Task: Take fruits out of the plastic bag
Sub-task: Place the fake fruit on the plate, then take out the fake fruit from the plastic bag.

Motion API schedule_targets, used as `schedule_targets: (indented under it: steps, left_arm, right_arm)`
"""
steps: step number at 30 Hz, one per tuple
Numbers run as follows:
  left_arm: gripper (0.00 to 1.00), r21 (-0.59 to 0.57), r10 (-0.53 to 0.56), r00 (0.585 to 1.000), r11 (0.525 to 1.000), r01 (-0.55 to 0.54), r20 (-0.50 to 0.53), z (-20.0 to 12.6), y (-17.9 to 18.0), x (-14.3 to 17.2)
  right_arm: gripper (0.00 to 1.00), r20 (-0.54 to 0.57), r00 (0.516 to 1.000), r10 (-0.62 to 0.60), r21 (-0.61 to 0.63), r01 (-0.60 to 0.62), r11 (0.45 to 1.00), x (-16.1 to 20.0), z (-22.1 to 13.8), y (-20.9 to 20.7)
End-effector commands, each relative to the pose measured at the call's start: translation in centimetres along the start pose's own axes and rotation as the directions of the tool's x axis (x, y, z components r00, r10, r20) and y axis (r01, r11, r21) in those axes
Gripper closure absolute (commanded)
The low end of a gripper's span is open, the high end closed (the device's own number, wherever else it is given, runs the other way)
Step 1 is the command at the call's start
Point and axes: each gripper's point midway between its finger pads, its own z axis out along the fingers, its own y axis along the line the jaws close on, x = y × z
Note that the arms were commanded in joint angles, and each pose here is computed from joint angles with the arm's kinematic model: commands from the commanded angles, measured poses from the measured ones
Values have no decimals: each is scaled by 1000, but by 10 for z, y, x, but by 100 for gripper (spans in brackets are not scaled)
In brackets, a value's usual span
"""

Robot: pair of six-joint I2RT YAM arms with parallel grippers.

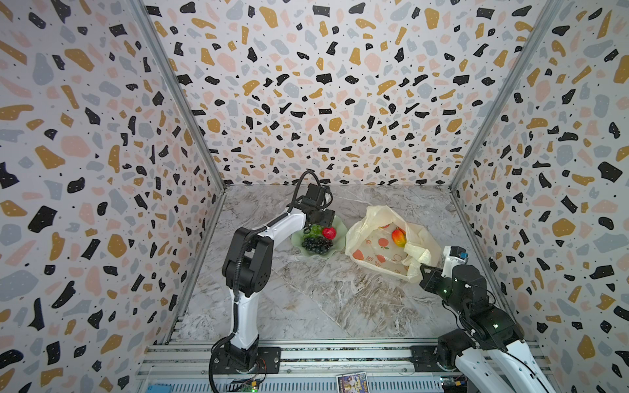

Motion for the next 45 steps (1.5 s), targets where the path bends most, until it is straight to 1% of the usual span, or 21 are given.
schedule_targets:
  steps: [1,4,8,12,17,20,22,23,25,26,28,30,32,34,37,39,40,42,45]
  left_arm:
    - [23,-15,30,998,999,-29,58,-17,-2,-20]
    - [21,-20,34,997,999,-33,69,-22,-2,-24]
    - [24,-21,35,996,999,-33,86,-30,-2,-26]
    - [24,-5,37,991,999,-36,130,-41,-5,-32]
    - [26,-6,46,986,999,-45,160,-54,-8,-39]
    - [30,1,78,973,997,-80,217,-75,-19,-53]
    - [33,16,117,953,992,-127,280,-98,-36,-66]
    - [34,25,143,936,987,-160,320,-113,-47,-74]
    - [36,48,204,897,969,-241,392,-140,-76,-84]
    - [37,54,240,870,955,-290,430,-154,-92,-89]
    - [39,70,297,821,924,-376,487,-177,-125,-91]
    - [40,113,340,772,878,-465,537,-195,-164,-88]
    - [43,157,362,735,832,-532,573,-206,-200,-80]
    - [45,212,373,711,781,-587,596,-211,-232,-68]
    - [49,282,383,708,725,-628,593,-201,-269,-49]
    - [51,327,377,730,710,-623,570,-181,-287,-36]
    - [52,345,378,741,706,-619,556,-171,-292,-31]
    - [56,383,364,776,712,-589,515,-144,-301,-20]
    - [60,408,364,806,721,-561,466,-111,-310,-8]
  right_arm:
    - [100,-2,1000,-11,0,11,1000,1,-2,0]
    - [100,-2,1000,-11,-1,11,1000,1,-2,0]
    - [100,-2,1000,-12,-4,12,1000,1,-2,1]
    - [100,-1,1000,-12,-8,12,1000,1,-2,1]
    - [100,9,1000,-6,-12,6,1000,-2,-4,2]
    - [100,27,1000,3,-21,-2,1000,-8,-9,5]
    - [100,43,999,4,-24,-3,1000,-12,-14,7]
    - [100,52,999,1,-25,0,1000,-14,-16,7]
    - [100,60,998,-7,-25,9,1000,-17,-19,8]
    - [100,57,998,-13,-26,14,1000,-17,-19,9]
    - [100,46,999,-19,-32,20,999,-16,-20,10]
    - [100,31,999,-20,-33,21,999,-12,-20,10]
    - [100,24,999,-22,-43,23,999,-10,-21,11]
    - [100,18,999,-26,-58,27,998,-10,-21,14]
    - [100,8,1000,-26,-52,26,998,-9,-25,14]
    - [100,0,1000,-15,-36,15,999,-9,-28,11]
    - [100,-3,1000,-9,-31,9,999,-9,-30,10]
    - [100,-7,1000,4,-15,-4,1000,-9,-33,7]
    - [100,-42,999,11,43,-9,999,-2,-35,-3]
